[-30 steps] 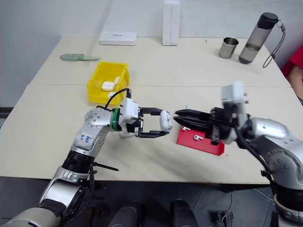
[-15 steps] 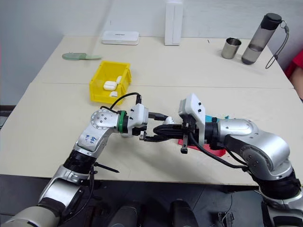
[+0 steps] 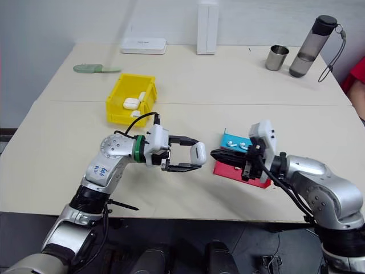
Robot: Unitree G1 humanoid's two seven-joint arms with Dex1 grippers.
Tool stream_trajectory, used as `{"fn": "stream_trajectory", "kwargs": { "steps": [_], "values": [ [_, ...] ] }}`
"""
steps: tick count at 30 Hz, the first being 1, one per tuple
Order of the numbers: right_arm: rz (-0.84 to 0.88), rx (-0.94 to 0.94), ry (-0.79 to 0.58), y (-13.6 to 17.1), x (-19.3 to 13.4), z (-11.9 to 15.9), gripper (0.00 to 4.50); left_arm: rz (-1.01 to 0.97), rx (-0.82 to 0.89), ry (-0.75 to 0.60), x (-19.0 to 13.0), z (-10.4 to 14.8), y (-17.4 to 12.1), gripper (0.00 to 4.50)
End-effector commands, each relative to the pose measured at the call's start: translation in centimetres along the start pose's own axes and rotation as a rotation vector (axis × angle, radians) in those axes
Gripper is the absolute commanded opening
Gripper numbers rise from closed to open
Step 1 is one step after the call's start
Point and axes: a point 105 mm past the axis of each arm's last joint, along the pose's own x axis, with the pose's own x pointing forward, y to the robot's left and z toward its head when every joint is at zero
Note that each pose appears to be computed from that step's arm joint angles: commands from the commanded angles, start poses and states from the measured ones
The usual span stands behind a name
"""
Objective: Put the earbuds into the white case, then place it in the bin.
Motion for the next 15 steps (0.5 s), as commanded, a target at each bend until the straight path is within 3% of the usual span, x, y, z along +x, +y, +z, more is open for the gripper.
{"fn": "stream_trajectory", "kwargs": {
  "steps": [1, 3, 7, 13, 15],
  "values": [
    [-0.117, -0.140, -0.034, 0.1, -2.7, 1.2, 0.39, 0.121, -0.037, -0.073, -2.6, 1.6, 1.1, 2.82],
    [-0.158, -0.187, -0.013, 0.3, -3.8, 0.8, 0.92, 0.172, -0.076, -0.084, -3.8, 1.8, 1.4, 2.82],
    [-0.408, -0.389, -0.222, -0.1, -6.9, 2.9, 2.33, 0.537, -0.144, -0.033, -9.4, 1.6, 5.5, 2.82],
    [-0.427, -0.454, -0.263, 1.8, -7.4, 2.3, 4.41, 0.996, -0.154, 0.057, -16.2, 1.9, 10.3, 2.82],
    [-0.444, -0.465, -0.295, 2.1, -7.3, 2.3, 4.46, 1.113, -0.156, 0.092, -18.2, 1.5, 11.7, 2.82]
  ]
}}
